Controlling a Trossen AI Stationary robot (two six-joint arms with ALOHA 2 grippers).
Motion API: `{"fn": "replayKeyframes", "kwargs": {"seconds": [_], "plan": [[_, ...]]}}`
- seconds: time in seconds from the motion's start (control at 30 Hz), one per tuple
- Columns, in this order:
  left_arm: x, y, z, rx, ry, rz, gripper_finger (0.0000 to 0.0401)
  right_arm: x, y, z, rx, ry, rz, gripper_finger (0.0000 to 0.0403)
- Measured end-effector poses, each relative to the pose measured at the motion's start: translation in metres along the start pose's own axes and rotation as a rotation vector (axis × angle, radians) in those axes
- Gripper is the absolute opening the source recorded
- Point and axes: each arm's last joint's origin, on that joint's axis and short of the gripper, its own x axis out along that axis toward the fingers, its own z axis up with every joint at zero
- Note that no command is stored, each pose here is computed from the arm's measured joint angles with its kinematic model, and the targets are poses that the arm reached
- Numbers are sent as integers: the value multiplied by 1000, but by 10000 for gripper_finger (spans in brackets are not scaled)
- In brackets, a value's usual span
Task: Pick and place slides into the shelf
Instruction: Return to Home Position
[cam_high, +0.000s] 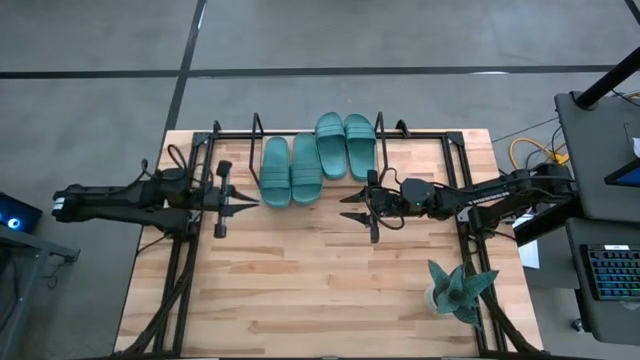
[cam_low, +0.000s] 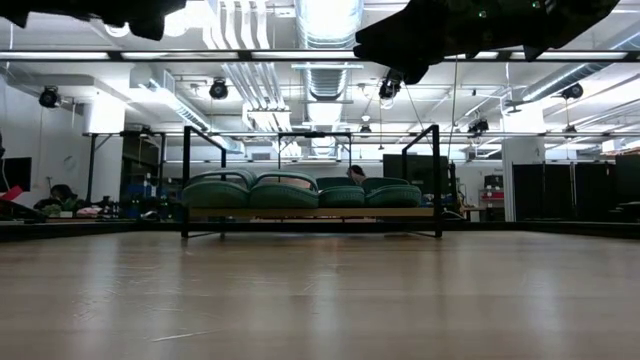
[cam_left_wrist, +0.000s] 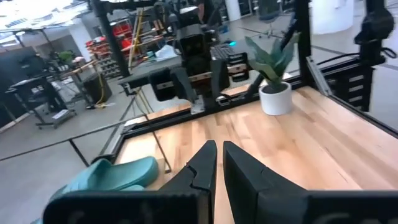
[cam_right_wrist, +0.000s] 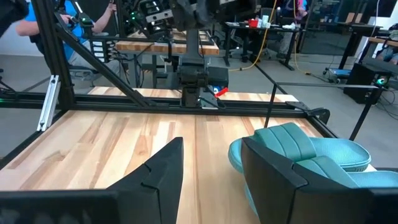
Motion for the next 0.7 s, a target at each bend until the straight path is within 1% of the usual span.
{"fn": "replayKeyframes", "kwargs": {"seconds": [0.17,0.3,0.4,0.53,0.57,0.7], "plan": [[-14,-7,-19,-1,-13,0,13,0,0,0,0,0,0,152],[-30,-12,-36,-6,-72,22,13,0,0,0,0,0,0,153],[-38,-16,-49,-41,-112,34,13,0,0,0,-2,0,0,151],[-41,-23,-71,-62,-98,40,13,0,0,0,-6,0,0,149],[-41,-23,-72,-62,-111,53,13,0,0,0,-6,1,0,149],[-36,-24,-81,-64,-66,77,13,0,0,-1,-8,9,0,148]]}}
